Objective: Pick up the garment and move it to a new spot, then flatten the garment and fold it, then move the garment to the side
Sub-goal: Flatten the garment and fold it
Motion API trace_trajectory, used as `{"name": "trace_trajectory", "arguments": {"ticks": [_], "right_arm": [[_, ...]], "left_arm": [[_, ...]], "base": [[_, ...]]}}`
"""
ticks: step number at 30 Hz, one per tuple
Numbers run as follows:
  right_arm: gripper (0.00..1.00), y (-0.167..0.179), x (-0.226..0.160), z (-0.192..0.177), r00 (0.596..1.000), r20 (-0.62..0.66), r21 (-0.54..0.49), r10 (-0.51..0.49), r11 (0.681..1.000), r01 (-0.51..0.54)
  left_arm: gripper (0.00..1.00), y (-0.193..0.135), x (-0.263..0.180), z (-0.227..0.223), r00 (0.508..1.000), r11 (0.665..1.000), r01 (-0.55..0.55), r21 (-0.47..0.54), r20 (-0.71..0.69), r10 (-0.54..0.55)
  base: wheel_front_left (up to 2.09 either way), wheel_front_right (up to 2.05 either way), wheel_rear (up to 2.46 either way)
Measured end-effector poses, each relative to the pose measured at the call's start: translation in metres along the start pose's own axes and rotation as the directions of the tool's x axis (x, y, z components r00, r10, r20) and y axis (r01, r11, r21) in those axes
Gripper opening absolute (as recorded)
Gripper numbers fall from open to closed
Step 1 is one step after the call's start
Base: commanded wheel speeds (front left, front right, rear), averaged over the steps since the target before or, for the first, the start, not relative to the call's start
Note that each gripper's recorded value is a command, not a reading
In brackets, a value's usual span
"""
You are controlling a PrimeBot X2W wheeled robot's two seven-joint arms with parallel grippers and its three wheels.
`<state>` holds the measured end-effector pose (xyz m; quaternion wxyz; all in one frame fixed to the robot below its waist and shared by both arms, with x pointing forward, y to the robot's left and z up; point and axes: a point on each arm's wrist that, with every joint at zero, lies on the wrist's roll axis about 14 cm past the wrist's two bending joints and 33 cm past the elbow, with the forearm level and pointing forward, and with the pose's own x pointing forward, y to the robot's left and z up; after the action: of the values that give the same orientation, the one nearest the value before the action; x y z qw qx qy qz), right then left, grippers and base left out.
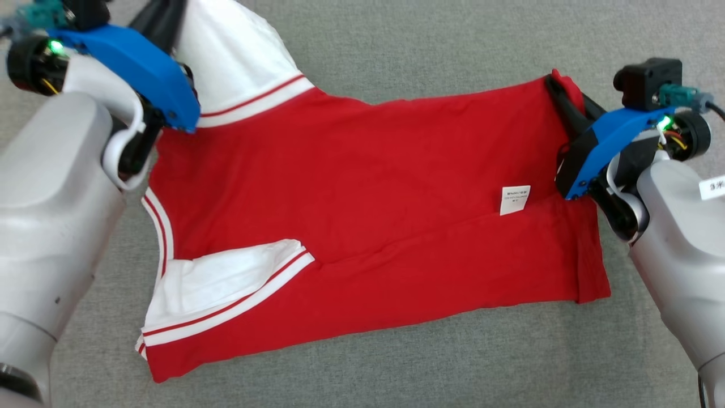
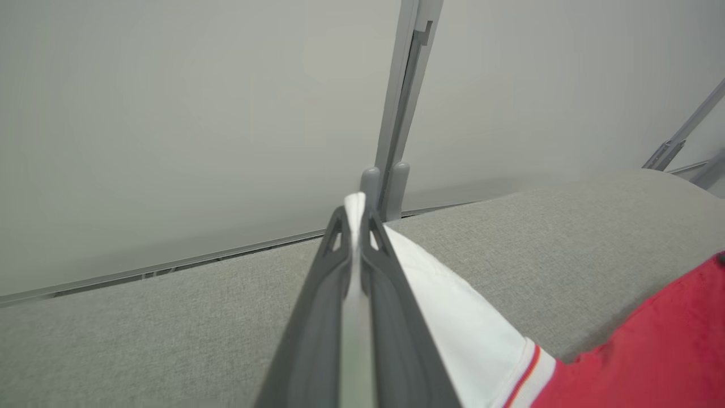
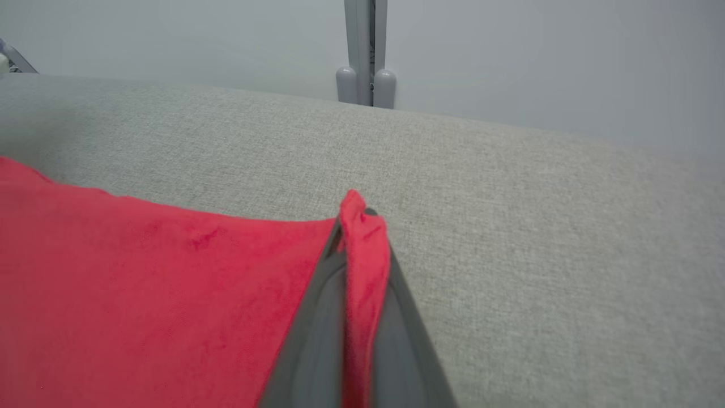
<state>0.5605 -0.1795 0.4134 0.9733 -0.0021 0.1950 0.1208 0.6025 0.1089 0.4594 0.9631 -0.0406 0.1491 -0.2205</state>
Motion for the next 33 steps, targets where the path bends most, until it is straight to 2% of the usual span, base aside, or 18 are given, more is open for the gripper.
{"name": "trace_trajectory", "arguments": {"ticks": [14,26,33], "right_arm": [[0.00,0.000,-0.023,-0.014,0.996,0.091,-0.010,-0.025,1.000,0.026],[0.00,0.002,-0.043,-0.020,0.990,0.136,0.001,-0.038,0.999,0.038],[0.00,0.007,-0.059,-0.020,0.983,0.179,0.016,-0.050,0.999,0.048]], "left_arm": [[0.00,-0.030,-0.065,-0.031,0.996,0.996,0.063,-0.056,0.069,-0.059],[0.00,-0.059,-0.141,-0.076,1.000,0.987,-0.016,-0.157,0.019,0.019],[0.00,-0.063,-0.165,-0.082,0.998,0.976,-0.057,-0.209,0.014,0.061]], "base": [[0.00,0.00,0.00],[0.00,0.00,0.00],[0.00,0.00,0.00]]}}
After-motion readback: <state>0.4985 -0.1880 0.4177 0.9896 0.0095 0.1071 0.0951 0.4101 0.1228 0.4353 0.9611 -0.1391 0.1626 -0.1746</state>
